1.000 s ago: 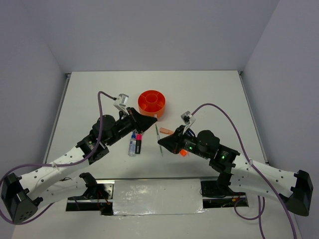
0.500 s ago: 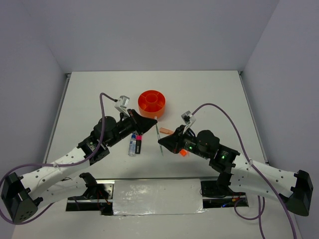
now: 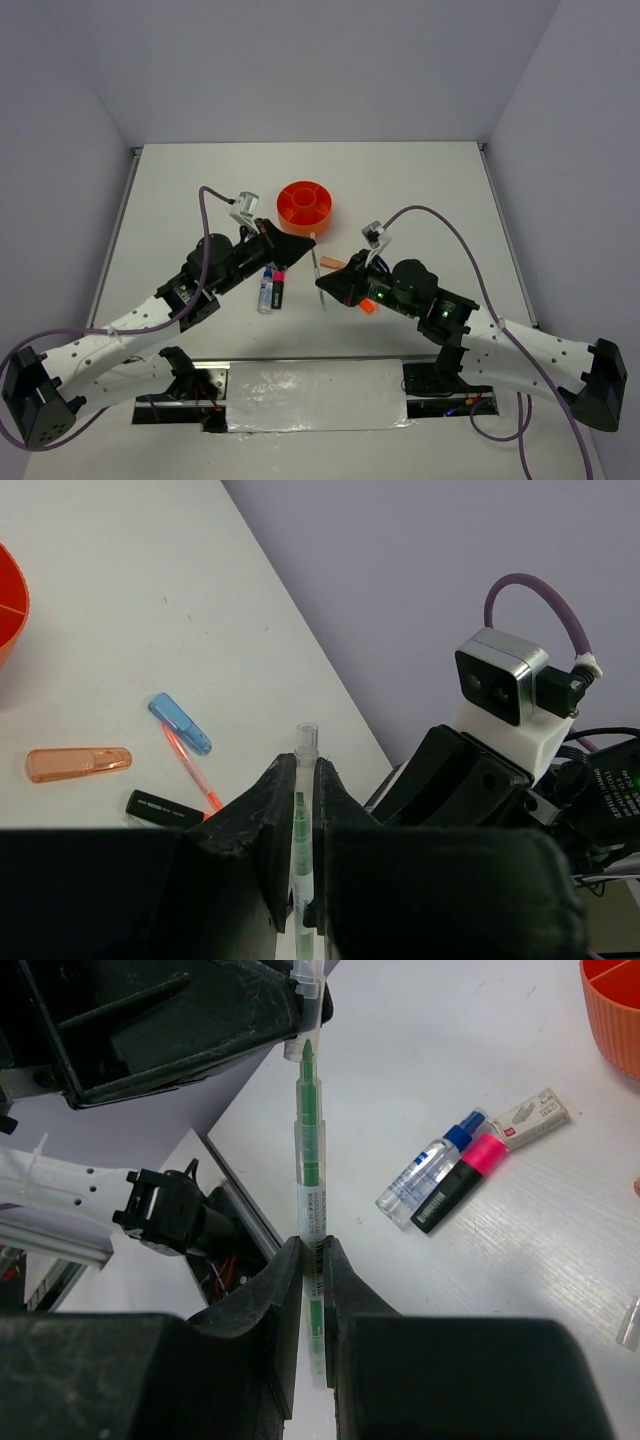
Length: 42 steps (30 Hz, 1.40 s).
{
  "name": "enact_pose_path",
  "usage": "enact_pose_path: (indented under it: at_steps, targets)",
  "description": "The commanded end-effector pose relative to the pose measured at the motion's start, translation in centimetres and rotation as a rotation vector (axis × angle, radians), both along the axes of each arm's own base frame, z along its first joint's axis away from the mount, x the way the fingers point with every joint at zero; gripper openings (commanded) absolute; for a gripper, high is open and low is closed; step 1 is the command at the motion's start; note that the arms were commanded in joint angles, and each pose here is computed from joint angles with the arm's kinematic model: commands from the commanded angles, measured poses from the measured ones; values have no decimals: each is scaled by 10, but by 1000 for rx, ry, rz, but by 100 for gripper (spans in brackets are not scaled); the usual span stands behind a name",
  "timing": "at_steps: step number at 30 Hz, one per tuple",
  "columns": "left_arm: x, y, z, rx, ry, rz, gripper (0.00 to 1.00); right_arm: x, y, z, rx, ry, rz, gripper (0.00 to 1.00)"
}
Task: Sort the stationery into containers
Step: Close the pen cap on the pen.
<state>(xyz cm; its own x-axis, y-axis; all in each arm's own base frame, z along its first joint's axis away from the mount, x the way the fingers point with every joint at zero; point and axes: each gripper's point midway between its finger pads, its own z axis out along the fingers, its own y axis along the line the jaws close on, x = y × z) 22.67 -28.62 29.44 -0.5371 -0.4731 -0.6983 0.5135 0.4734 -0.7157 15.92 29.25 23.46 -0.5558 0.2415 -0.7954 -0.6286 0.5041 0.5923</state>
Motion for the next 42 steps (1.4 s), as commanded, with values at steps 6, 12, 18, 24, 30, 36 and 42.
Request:
enact_pose_path:
  at_steps: [6,12,18,24,30,36,42]
  targets:
    - [-6,-3,8,-71,-28,-26,13,7,3,55,122,-44,-40,0]
    - [-7,-5,9,-89,-28,-37,13,14,8,61,143,-39,-60,0]
    - [-9,-5,7,-88,-32,-43,13,25,2,75,200,-52,-135,0]
    - [-17,-10,10,-30,-107,-111,12,29,-5,98,195,-124,-161,0]
    - [-25,-14,14,-8,-151,-167,39,8,11,105,179,-267,13,0]
    - [-23,-11,22,2,-166,-150,45,11,6,94,138,-249,-11,0]
    - [-21,-8,32,-13,-184,-126,19,8,9,87,119,-239,12,0]
